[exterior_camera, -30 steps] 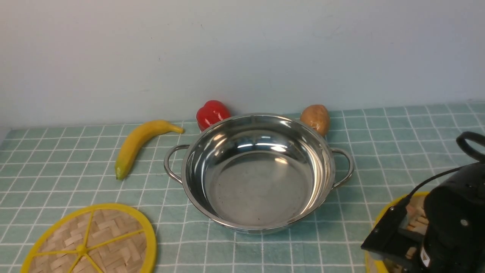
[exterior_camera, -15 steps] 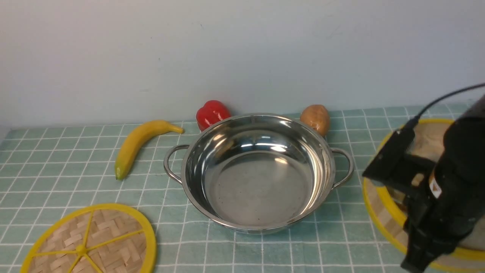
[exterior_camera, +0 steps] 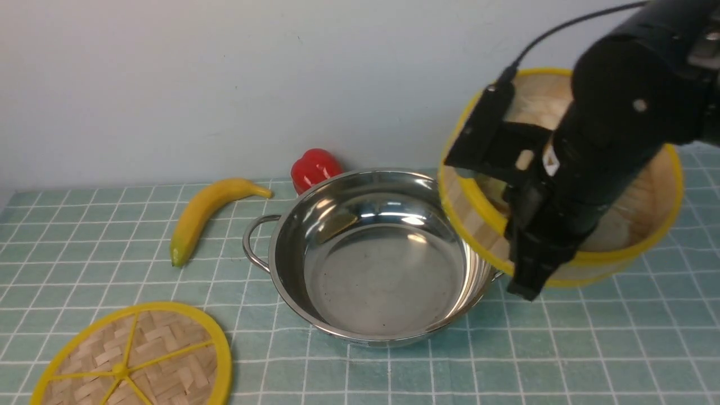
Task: Place the steamer in the pot on the blue tablecloth, and put the lid on the steamer.
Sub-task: 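Place the bamboo steamer basket of food into the steel pot with the right gripper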
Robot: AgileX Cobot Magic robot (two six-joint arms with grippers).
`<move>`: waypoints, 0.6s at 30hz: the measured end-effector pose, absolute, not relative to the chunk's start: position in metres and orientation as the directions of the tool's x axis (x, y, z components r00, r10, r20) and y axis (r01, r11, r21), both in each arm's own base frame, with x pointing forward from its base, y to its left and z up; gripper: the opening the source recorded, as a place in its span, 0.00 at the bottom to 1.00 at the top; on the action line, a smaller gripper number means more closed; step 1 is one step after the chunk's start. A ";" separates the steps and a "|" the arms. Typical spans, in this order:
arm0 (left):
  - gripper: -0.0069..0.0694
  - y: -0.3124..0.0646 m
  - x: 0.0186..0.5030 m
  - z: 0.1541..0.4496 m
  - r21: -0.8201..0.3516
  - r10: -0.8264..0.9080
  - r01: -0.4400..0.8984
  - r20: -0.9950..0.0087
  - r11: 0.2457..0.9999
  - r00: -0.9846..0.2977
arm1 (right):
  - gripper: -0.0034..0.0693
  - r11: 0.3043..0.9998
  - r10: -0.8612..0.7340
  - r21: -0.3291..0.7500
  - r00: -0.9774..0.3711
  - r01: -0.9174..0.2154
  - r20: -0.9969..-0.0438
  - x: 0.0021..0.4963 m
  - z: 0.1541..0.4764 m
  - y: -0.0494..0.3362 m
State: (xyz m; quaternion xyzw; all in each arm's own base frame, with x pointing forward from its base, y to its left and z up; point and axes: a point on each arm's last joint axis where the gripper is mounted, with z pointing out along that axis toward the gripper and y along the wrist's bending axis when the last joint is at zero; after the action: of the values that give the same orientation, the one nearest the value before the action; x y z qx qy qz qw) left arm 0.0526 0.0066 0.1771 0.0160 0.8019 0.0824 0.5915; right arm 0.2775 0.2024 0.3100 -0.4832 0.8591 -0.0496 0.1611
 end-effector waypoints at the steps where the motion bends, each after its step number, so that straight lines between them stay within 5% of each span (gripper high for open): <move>1: 0.41 0.007 0.053 0.177 0.151 0.123 -0.072 -0.946 0.986 -0.300 | 0.13 0.490 -0.867 -0.253 -0.438 -0.834 -0.236 0.280 0.312 0.216; 10: 0.41 0.007 0.053 0.177 0.151 0.123 -0.072 -0.946 0.986 -0.300 | 0.13 0.273 -0.957 -0.335 -0.218 -0.902 -0.192 0.288 0.294 0.294; 18: 0.41 0.007 0.053 0.177 0.151 0.123 -0.072 -0.946 0.986 -0.300 | 0.13 0.205 -0.976 -0.314 -0.172 -0.927 -0.130 0.291 0.259 0.322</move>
State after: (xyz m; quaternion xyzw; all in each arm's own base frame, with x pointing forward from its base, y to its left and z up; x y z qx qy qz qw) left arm 0.0526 0.0066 0.1771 0.0160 0.8019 0.0824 0.5915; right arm 0.2910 0.3215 0.2587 -0.6252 0.7612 -0.0812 0.1521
